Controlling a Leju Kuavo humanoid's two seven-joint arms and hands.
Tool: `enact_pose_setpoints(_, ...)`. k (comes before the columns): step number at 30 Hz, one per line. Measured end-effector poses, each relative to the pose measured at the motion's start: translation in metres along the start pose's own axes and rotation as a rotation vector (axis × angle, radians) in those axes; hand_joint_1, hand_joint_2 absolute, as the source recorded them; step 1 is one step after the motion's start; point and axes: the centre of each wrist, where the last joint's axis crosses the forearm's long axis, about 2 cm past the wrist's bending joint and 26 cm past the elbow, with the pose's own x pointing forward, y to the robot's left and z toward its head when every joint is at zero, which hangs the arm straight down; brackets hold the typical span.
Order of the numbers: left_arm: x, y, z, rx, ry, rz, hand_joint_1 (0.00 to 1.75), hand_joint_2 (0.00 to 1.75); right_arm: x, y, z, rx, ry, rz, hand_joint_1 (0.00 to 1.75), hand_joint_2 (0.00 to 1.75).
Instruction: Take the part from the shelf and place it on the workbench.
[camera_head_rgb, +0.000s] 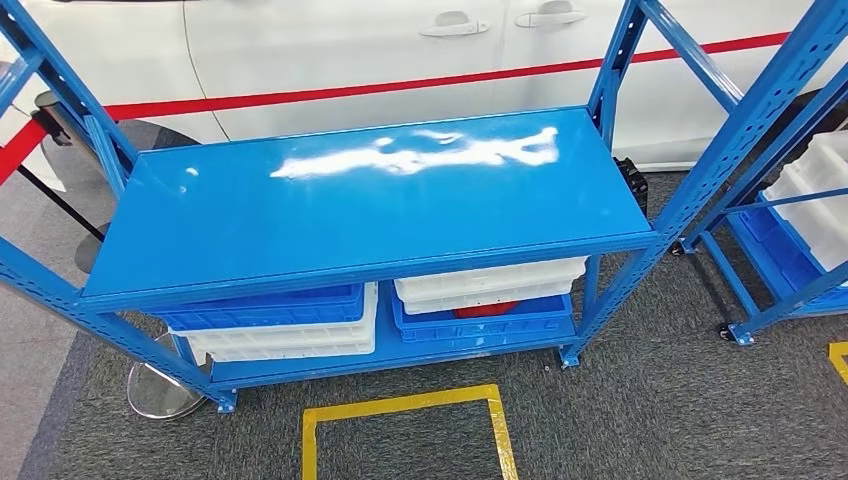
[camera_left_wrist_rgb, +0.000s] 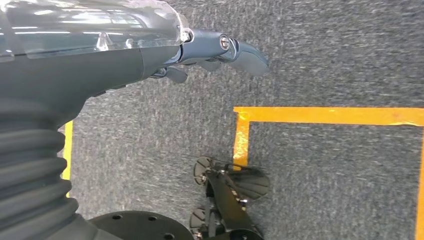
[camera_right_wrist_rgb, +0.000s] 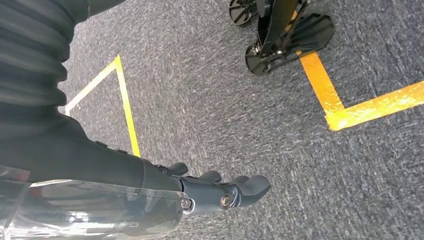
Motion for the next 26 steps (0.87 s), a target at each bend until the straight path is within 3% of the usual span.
enact_pose_setpoints(6, -0.002, 0.005, 0.000, -0.013, 0.028, -0.010, 0.00, 1.75, 0.000, -0.007, -0.002, 0.014, -0.006, 0.010, 0.00, 1.75)
enact_pose_setpoints(7, -0.002, 0.005, 0.000, -0.015, 0.032, -0.012, 0.00, 1.75, 0.000, -0.008, -0.002, 0.016, -0.007, 0.012, 0.00, 1.31)
enact_pose_setpoints(10, -0.003, 0.007, 0.000, -0.022, 0.047, -0.020, 0.00, 0.44, 0.000, -0.012, -0.003, 0.025, -0.011, 0.019, 0.00, 0.00)
enact_pose_setpoints(11, -0.003, 0.008, 0.000, -0.025, 0.052, -0.022, 0.00, 0.00, 0.000, -0.013, -0.003, 0.028, -0.012, 0.021, 0.00, 0.00)
enact_pose_setpoints(26, -0.009, 0.011, 0.003, -0.094, 0.123, -0.072, 0.00, 0.00, -0.002, -0.029, -0.006, 0.088, -0.027, 0.075, 0.00, 0.00)
